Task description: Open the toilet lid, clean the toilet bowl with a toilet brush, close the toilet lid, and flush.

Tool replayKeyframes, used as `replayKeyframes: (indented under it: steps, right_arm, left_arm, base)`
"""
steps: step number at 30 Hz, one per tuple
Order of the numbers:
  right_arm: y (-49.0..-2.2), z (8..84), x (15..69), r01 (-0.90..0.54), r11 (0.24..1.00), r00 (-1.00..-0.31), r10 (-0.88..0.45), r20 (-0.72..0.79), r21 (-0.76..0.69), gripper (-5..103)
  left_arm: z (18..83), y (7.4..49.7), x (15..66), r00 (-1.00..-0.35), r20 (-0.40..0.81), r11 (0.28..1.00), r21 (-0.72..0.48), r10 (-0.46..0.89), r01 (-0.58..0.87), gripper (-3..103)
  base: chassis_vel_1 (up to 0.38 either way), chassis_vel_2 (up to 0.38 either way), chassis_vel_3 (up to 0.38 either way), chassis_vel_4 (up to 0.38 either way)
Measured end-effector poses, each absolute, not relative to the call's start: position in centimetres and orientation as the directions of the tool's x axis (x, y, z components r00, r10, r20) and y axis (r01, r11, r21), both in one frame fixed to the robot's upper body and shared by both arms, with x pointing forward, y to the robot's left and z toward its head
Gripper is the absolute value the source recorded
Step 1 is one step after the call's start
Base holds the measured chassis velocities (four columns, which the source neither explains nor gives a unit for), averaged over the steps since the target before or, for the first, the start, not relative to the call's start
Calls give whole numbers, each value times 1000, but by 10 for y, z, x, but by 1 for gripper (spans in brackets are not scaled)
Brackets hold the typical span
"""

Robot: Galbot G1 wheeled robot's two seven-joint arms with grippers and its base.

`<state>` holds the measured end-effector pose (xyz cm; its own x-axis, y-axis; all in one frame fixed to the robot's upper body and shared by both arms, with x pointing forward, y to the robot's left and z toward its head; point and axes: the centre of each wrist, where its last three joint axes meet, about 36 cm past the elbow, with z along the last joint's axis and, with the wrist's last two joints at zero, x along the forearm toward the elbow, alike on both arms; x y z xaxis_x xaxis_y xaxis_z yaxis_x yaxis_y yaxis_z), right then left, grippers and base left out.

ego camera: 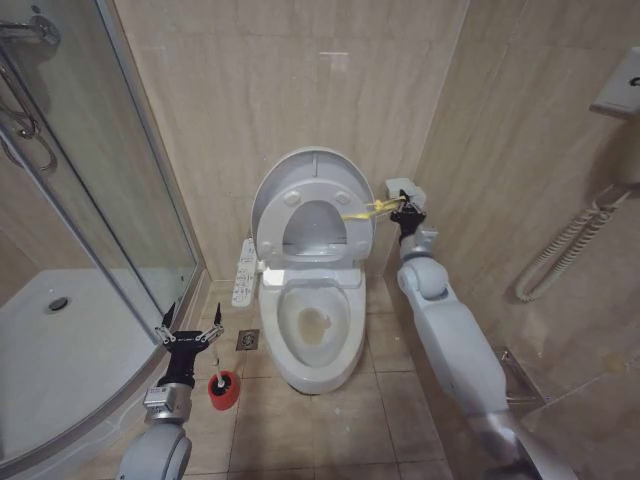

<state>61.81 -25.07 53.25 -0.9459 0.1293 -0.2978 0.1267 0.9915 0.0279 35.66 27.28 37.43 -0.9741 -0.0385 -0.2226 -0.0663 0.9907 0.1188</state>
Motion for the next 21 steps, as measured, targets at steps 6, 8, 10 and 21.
replayKeyframes:
  steps: [6, 8, 10, 21]
  right_arm:
    - [-239, 539, 641, 122, 992, -950, 123, -288, 21, 1]
    - [-234, 546, 650, 121, 993, -949, 121, -292, 17, 1]
    - [-231, 552, 659, 120, 993, -947, 117, -298, 8, 1]
    - [-228, 578, 690, 126, 991, -941, 107, -321, -37, 1]
  left_arm:
    - [374, 273, 357, -974, -223, 991, 119, -39, -66, 100]
    - [374, 273, 357, -974, -223, 991, 119, -39, -67, 100]
    - [374, 273, 357, -974, -223, 991, 119, -39, -66, 100]
    - [374, 273, 357, -974, -223, 991, 119, -39, -66, 100]
  base:
    - [0, 0, 0, 0]
    - [0, 0, 0, 0]
    - [0, 0, 0, 0]
    - [0, 0, 0, 0]
